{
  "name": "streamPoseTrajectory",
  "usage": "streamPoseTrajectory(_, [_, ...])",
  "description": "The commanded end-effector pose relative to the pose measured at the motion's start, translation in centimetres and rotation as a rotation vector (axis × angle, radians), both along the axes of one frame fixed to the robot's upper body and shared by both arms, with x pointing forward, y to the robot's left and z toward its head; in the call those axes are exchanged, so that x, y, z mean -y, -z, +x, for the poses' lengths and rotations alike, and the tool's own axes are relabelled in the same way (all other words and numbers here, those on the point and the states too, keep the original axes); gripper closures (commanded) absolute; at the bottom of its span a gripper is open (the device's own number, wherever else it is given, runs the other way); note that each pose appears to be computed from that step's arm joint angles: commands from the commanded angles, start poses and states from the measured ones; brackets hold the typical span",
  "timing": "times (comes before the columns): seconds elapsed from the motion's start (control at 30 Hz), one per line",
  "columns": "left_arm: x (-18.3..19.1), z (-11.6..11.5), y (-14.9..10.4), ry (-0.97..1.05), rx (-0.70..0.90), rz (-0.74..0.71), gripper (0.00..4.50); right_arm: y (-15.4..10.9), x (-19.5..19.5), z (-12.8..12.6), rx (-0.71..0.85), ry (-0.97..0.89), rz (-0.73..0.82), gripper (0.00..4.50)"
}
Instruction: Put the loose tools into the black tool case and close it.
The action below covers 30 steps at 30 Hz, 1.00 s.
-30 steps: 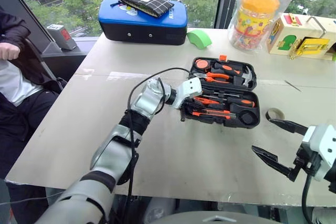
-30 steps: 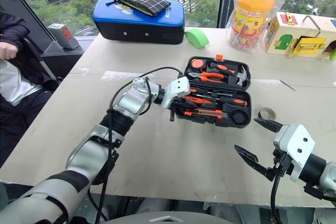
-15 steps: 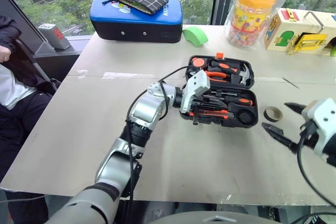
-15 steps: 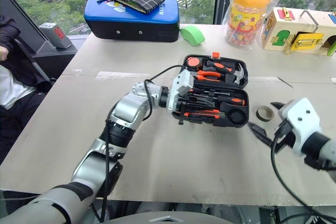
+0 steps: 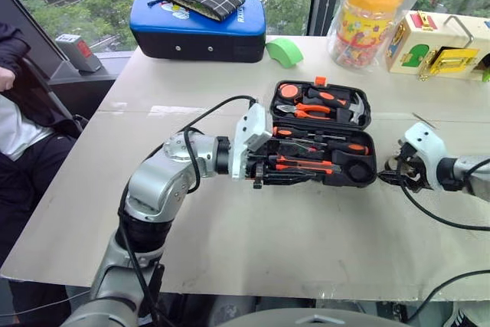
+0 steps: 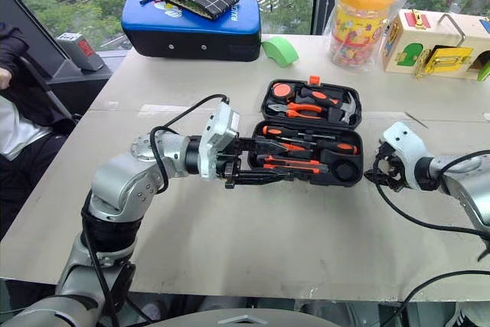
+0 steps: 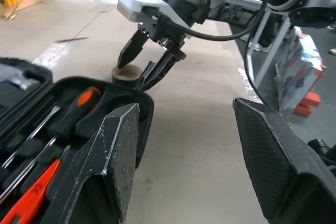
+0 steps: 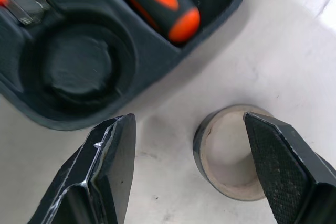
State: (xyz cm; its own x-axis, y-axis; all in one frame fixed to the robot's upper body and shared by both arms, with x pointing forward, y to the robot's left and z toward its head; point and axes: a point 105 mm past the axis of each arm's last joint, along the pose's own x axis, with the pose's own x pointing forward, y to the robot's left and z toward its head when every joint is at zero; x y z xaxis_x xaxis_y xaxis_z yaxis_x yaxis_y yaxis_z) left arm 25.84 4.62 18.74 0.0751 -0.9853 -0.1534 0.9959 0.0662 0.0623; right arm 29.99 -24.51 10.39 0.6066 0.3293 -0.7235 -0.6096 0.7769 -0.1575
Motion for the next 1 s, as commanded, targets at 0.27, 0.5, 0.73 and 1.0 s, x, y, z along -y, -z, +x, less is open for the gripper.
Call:
streamPoseTrajectory(0.27, [-0.8,-0.1,-0.6,-0.058,0.042,-0.024,1.56,-1.7,0.4,0.4,0.012,-0.054,-0.036,4.44])
streamPoseTrajectory(0.5, [-4.3,-1.1,0.6,-0.074,-0.014,-0.013,1.56,-7.1,-4.6,-2.9,0.017,-0.279,0.043,4.44])
streamPoseTrajectory(0.73, [-5.7,-2.2,1.5,-0.107,-0.017,0.022,1.56,-6.9,-8.4,-2.4,0.071,-0.4,0.007,4.44])
streamPoseTrajectory(1.0, [-5.3,-2.8,1.4,-0.147,-0.014,0.004,1.56,-4.5,-7.9,-1.8,0.007,-0.413,-0.07,4.44])
